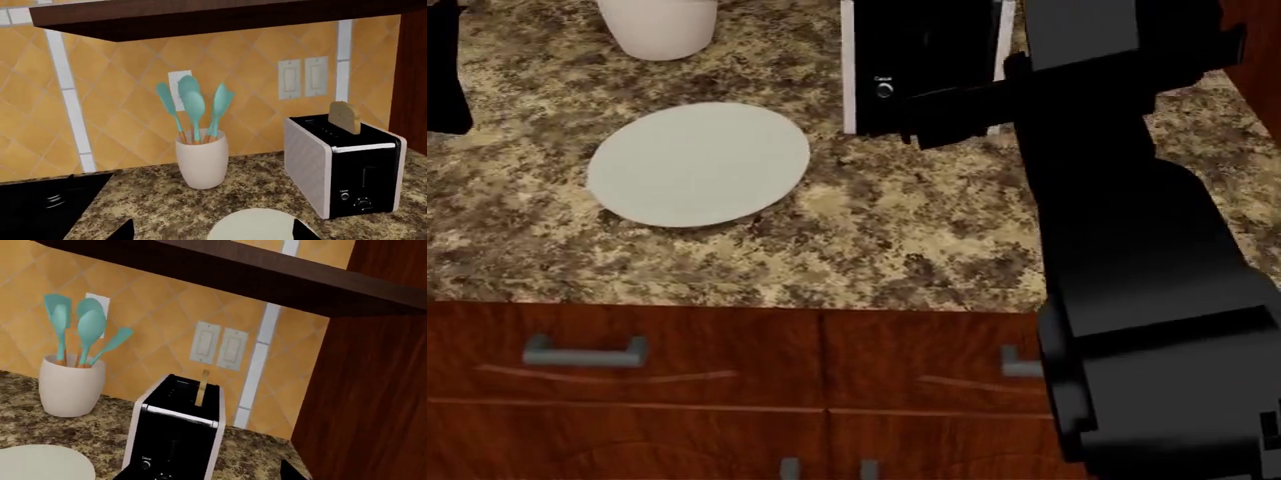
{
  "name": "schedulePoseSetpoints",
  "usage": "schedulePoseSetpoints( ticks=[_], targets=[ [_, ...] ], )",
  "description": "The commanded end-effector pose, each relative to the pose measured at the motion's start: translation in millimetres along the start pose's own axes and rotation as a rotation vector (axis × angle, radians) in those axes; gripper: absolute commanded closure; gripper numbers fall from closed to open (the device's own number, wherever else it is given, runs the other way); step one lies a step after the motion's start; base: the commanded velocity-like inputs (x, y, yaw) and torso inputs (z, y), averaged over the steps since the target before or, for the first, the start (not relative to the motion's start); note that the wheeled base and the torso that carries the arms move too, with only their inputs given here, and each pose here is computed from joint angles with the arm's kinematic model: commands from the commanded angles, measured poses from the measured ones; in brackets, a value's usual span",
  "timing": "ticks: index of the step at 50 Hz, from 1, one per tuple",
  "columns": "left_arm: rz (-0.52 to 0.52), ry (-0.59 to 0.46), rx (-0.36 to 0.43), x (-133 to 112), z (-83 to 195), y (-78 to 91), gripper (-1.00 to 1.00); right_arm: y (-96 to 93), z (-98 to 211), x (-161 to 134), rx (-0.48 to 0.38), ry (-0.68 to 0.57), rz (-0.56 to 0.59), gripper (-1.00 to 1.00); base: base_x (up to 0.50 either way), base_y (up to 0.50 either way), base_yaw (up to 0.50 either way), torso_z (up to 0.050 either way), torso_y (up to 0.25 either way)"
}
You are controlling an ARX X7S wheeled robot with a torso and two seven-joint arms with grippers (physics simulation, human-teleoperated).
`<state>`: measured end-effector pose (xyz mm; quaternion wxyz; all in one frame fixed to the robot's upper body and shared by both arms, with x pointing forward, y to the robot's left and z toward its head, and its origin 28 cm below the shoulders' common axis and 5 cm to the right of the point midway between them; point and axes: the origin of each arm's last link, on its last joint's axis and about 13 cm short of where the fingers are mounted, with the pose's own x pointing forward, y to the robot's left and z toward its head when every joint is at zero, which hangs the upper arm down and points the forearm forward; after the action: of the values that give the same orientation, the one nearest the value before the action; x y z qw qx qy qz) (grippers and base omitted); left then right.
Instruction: Place the toasted item on a plate.
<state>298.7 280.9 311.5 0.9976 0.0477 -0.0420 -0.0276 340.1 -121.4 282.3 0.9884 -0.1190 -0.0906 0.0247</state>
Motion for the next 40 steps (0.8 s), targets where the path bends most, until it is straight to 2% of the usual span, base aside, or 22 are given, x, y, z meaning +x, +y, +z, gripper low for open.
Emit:
schedulePoseSetpoints(
  ticks=[1, 17, 27, 40],
  targets=[
    [-0.001, 0.005, -0.005, -2.8, -0.5, 0.2, -1.00, 1.8, -1.7, -4.4, -0.024, 0.015, 0.019, -1.00, 0.00, 0.50, 0.00, 0.000, 0.000],
    [-0.006, 0.016, 0.004, -1.2, -5.0, -2.0, -1.00, -0.5, -7.2, -6.9, -0.007, 0.020, 0.009, -1.00, 0.00, 0.48, 0.00, 0.000, 0.000],
    [-0.012, 0.014, 0.001, 1.0, -6.7, -4.6, -1.00, -4.9, -2.3, -10.3, -0.003, -0.005, -0.031, -1.00, 0.02, 0.00, 0.00, 0.000, 0.000],
    [-0.015, 0.007, -0.001, -0.5, -5.0, -5.1, -1.00, -5.8, -0.8, -12.2, -0.007, -0.009, -0.032, -1.00, 0.46, 0.00, 0.00, 0.000, 0.000]
  ],
)
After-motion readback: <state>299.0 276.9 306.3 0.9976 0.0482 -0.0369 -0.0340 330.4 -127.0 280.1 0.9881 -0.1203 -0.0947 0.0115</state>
